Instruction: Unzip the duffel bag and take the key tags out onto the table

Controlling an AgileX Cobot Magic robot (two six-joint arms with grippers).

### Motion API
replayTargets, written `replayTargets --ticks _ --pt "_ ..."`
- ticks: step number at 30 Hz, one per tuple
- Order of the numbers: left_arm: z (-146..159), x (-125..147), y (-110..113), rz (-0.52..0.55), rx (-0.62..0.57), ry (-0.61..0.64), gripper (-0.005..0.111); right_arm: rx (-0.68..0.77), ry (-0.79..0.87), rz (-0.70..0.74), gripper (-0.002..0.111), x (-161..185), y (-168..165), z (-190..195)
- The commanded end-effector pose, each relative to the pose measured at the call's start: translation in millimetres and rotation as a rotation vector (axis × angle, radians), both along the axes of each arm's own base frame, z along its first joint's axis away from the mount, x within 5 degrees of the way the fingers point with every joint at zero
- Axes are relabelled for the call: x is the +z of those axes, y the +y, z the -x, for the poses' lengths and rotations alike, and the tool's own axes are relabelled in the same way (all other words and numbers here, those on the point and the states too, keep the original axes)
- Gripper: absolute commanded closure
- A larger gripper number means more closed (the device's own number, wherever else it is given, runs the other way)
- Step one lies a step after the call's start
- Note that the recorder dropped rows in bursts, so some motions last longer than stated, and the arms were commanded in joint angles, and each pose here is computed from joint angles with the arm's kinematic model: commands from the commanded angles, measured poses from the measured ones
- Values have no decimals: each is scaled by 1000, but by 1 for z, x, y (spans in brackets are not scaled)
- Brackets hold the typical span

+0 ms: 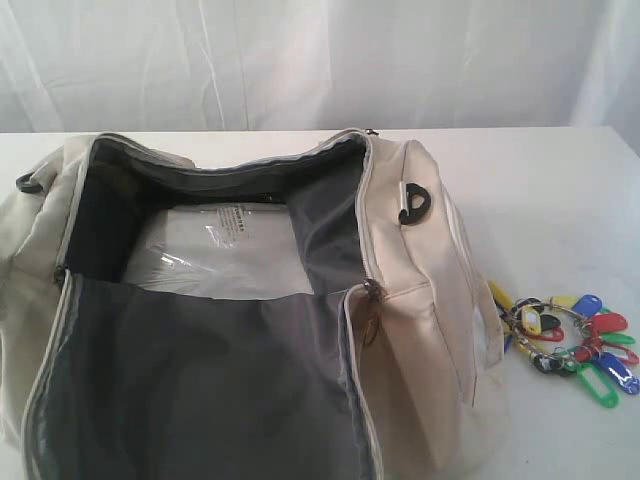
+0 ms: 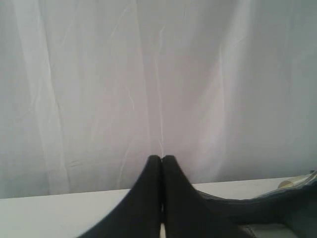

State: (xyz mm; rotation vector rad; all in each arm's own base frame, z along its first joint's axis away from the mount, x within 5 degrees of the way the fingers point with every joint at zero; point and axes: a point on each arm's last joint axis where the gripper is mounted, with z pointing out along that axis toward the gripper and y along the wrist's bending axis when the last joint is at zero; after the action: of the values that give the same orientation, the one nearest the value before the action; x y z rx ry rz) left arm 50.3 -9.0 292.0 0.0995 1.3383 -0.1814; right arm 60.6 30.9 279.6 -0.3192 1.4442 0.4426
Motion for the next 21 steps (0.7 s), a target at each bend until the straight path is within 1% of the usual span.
replayTargets --ticks 1,16,19,21 --pt "1 -1 -1 -3 -11 -2 107 -14 3 10 108 -3 -1 -1" --pt "1 -1 -1 -4 -13 -2 107 -14 3 10 108 -3 -1 -1" --pt "1 -1 -1 -46 2 -10 107 -14 3 10 108 -3 -1 -1" --pt "1 -1 -2 -19 -23 -6 107 -14 3 10 108 -3 -1 -1"
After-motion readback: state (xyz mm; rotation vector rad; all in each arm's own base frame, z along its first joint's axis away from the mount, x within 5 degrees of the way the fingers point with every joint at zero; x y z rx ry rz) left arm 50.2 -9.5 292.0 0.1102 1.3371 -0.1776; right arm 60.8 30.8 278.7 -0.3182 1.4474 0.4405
